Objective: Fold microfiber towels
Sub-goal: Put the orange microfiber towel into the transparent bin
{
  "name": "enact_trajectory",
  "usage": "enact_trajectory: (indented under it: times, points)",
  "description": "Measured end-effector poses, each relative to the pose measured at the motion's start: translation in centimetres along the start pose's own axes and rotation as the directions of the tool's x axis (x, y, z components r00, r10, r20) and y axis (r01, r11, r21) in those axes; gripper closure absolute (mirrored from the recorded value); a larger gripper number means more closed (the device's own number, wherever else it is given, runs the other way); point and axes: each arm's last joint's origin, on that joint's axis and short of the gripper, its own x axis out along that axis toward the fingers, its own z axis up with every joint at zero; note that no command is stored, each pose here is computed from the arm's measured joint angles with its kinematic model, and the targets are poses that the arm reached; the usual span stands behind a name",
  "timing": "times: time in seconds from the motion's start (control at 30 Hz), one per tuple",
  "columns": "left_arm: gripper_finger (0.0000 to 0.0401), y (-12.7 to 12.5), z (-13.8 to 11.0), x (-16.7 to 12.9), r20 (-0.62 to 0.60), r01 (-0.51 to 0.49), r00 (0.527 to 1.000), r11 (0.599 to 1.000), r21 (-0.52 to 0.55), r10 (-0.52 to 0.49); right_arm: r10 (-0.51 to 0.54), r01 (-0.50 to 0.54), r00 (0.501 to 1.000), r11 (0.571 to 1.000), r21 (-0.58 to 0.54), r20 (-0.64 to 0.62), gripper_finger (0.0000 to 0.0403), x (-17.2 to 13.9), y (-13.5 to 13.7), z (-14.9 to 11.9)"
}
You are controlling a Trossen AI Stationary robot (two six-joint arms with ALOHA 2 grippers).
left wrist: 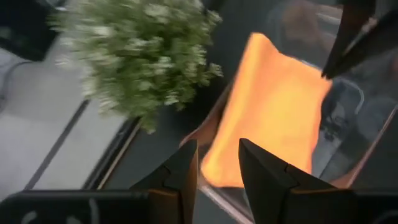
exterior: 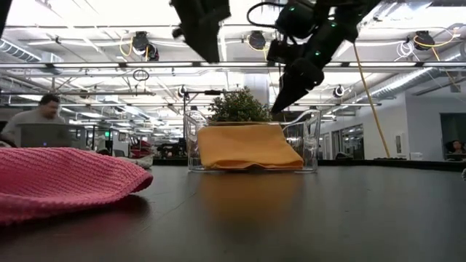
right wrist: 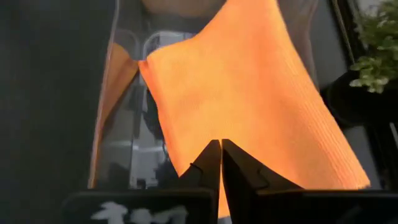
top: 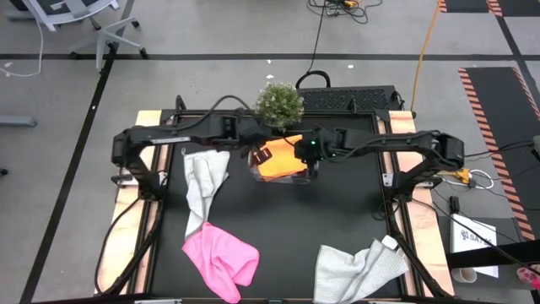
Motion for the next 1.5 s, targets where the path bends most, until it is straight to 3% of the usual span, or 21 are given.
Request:
enact_trajectory:
  times: [0.07, 0.17, 0.3, 0.4, 0.8, 0.93, 1.03, 1.2, 1.5]
  points:
    - [0.0281, 0.5, -0.1, -1.5, 0.026, -0.019, 0.999, 0.999, -0.043, 0.020, 0.005, -0.005, 1.000, 1.000, -0.004, -0.021, 0.0402, 0.2, -0.1, 0.6]
    - [0.0281, 1.1, -1.2, -2.8, -0.034, -0.069, 0.997, 0.992, -0.101, 0.066, -0.006, 0.006, 1.000, 1.000, 0.014, 0.021, 0.0398, -0.5, -0.5, 1.8]
    - [0.0281, 1.7, -3.7, -3.6, -0.229, -0.223, 0.954, 0.968, -0.112, 0.194, -0.023, 0.022, 0.995, 1.000, 0.009, 0.094, 0.0397, -2.4, -0.5, 2.8]
    - [0.0281, 1.9, -4.6, -4.2, -0.295, -0.281, 0.925, 0.954, -0.103, 0.240, -0.028, 0.027, 0.996, 0.999, 0.017, 0.087, 0.0397, -2.9, -0.9, 2.6]
    - [0.0281, 1.1, -4.3, -4.3, -0.247, -0.258, 0.944, 0.958, -0.128, 0.221, 0.074, -0.074, 0.991, 0.997, 0.002, -0.110, 0.0402, 1.8, -0.3, 0.2]
    - [0.0281, 1.0, -4.2, -4.3, -0.236, -0.251, 0.947, 0.959, -0.131, 0.216, 0.091, -0.098, 0.980, 0.995, -0.031, -0.175, 0.0403, 3.3, -0.5, 0.9]
    - [0.0281, 1.0, -4.1, -4.2, -0.225, -0.242, 0.951, 0.962, -0.126, 0.210, 0.105, -0.133, 0.954, 0.988, -0.079, -0.281, 0.0403, 4.2, -0.7, 2.3]
    - [0.0281, 0.9, -4.0, -4.2, -0.218, -0.237, 0.954, 0.964, -0.120, 0.208, 0.033, -0.151, 0.905, 0.957, -0.246, -0.424, 0.0403, 6.4, -1.0, 4.7]
    - [0.0281, 1.0, -4.0, -4.2, -0.220, -0.235, 0.953, 0.967, -0.100, 0.209, 0.029, -0.217, 0.857, 0.926, -0.309, -0.514, 0.0403, 10.1, -0.8, 3.5]
